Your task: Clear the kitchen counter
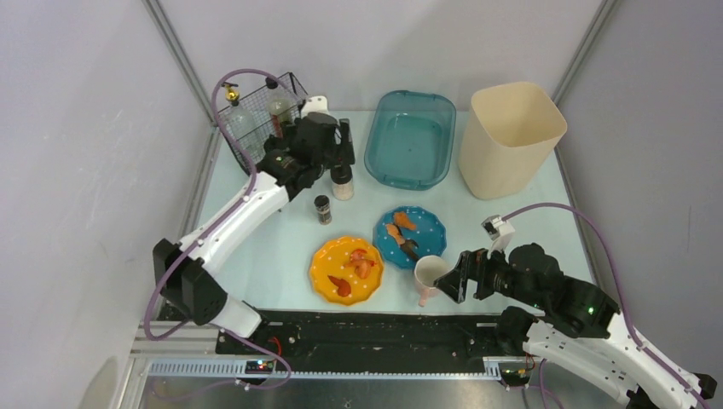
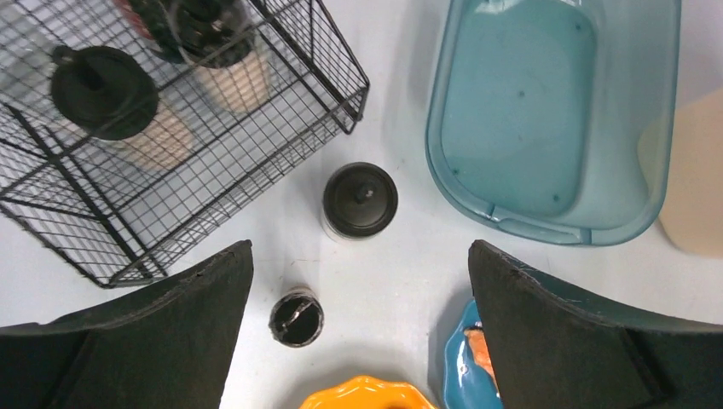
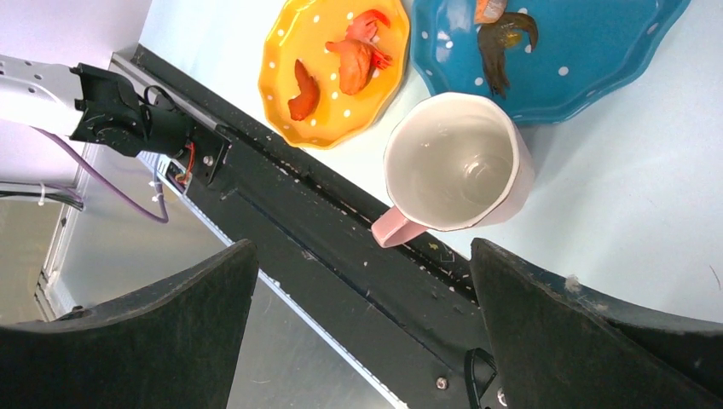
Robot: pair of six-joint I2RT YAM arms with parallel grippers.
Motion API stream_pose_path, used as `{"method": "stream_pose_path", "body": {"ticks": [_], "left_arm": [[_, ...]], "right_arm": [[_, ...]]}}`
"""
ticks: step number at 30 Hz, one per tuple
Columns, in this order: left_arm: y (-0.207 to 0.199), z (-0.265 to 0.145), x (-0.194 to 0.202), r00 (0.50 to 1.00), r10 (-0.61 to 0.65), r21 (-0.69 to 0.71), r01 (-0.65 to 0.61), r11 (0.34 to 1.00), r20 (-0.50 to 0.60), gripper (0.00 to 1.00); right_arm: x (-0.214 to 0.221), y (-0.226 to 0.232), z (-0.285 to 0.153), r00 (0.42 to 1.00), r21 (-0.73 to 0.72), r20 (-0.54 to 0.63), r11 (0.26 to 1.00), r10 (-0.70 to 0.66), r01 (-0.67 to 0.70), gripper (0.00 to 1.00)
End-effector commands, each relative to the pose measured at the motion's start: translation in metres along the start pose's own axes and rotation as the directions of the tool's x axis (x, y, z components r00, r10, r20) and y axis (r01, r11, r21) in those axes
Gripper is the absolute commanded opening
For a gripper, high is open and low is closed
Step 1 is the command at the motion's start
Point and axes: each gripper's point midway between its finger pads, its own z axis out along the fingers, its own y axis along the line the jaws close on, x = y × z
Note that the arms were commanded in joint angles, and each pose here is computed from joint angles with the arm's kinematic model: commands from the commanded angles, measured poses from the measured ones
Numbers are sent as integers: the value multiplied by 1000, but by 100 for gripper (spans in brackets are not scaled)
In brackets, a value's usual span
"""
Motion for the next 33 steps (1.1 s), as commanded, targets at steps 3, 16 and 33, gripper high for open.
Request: {"method": "stream_pose_path", "body": {"ticks": [3, 16, 33], "left_arm": [[-24, 21, 36, 993, 86, 38, -83, 996, -86, 100], [-32, 70, 84, 966, 152, 1, -155, 988, -210, 100], [-10, 108, 101, 954, 91, -44, -108, 993, -287, 100]], "right_arm": [[-10, 2, -10, 999, 4, 37, 1000, 14, -15, 100], [-8, 0, -10, 999, 11, 36, 1000, 11, -11, 100], [-9, 3, -4, 1000, 4, 28, 1000, 8, -8, 100]]}}
